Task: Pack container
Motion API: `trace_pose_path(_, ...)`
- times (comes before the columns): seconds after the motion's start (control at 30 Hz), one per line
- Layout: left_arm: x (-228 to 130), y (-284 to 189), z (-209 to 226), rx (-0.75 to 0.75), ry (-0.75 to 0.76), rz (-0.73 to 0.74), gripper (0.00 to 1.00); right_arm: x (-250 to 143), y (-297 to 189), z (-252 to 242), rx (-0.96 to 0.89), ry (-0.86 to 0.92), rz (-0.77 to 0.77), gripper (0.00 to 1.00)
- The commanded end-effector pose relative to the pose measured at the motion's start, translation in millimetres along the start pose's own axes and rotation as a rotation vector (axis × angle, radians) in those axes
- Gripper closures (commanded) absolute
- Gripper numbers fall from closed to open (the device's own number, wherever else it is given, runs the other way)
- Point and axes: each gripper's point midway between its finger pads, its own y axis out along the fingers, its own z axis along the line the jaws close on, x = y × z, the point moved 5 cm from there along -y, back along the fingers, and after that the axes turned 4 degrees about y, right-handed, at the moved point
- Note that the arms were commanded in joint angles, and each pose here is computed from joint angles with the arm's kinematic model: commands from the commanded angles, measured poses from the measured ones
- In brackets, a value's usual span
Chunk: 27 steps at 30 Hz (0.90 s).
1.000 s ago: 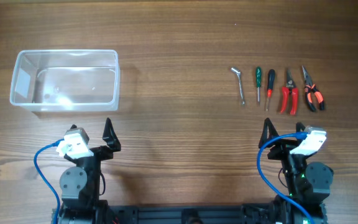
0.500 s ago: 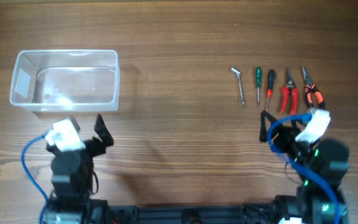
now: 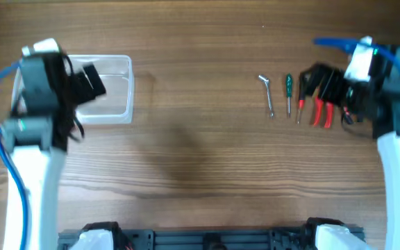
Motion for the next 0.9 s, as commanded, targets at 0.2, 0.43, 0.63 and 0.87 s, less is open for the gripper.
trace_pose_path(0.2,34,-2,-15,-0.126,-0.009,0.014,0.0,13,1,5,0.012,-0.092,-0.037,0.0)
trace_pose_path(0.43,23,4,-40,-0.257,-0.082,0.101,0.06,8,7,-6,-0.068,-0.002,-0.005,0.0)
trace_pose_path(0.63,-27,47,-75,-0.189,0.231,0.337,0.02,7,16,-10,-0.081,0.006,0.026,0.0)
trace_pose_path(0.87,-74,109,-104,-0.098,0.413,0.529,0.0,5,21,-12,-0.088,0.013,0.05,0.0)
